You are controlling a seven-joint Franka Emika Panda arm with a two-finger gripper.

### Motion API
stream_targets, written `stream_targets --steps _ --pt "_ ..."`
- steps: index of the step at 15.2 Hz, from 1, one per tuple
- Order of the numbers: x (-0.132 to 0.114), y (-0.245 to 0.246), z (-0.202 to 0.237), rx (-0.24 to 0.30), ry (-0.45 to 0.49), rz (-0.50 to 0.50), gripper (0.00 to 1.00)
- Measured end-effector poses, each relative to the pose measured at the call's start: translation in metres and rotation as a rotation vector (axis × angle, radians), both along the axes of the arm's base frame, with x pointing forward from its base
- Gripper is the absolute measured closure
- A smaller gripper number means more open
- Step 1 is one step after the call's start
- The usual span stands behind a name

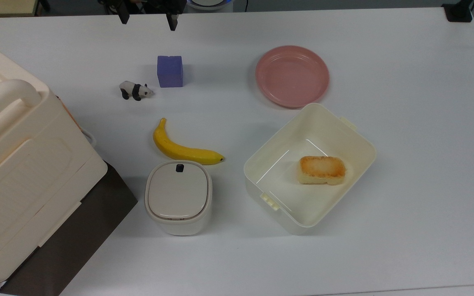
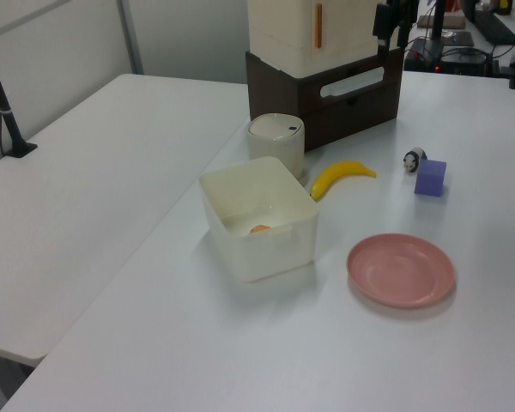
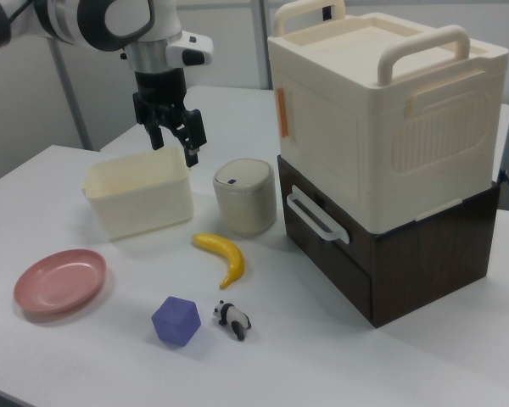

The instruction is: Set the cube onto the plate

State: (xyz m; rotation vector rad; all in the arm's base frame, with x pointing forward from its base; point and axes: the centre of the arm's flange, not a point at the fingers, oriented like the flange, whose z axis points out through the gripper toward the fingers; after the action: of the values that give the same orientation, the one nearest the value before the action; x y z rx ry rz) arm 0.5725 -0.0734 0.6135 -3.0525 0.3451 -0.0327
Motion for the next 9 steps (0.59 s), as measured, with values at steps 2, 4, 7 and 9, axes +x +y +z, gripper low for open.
stream_targets --steps 2,4,7,9 --pt "0.0013 -0.0003 0.0005 -0.002 -0.011 -0.001 0.00" --pt "0.0042 -0.0013 0.0002 -0.005 -0.036 -0.004 0.00" --pt "0.0041 -0.0048 0.0009 -0.007 -0.042 -0.010 0.00" --pt "0.0034 -0.0064 0.0018 -0.008 -0.045 0.011 0.00"
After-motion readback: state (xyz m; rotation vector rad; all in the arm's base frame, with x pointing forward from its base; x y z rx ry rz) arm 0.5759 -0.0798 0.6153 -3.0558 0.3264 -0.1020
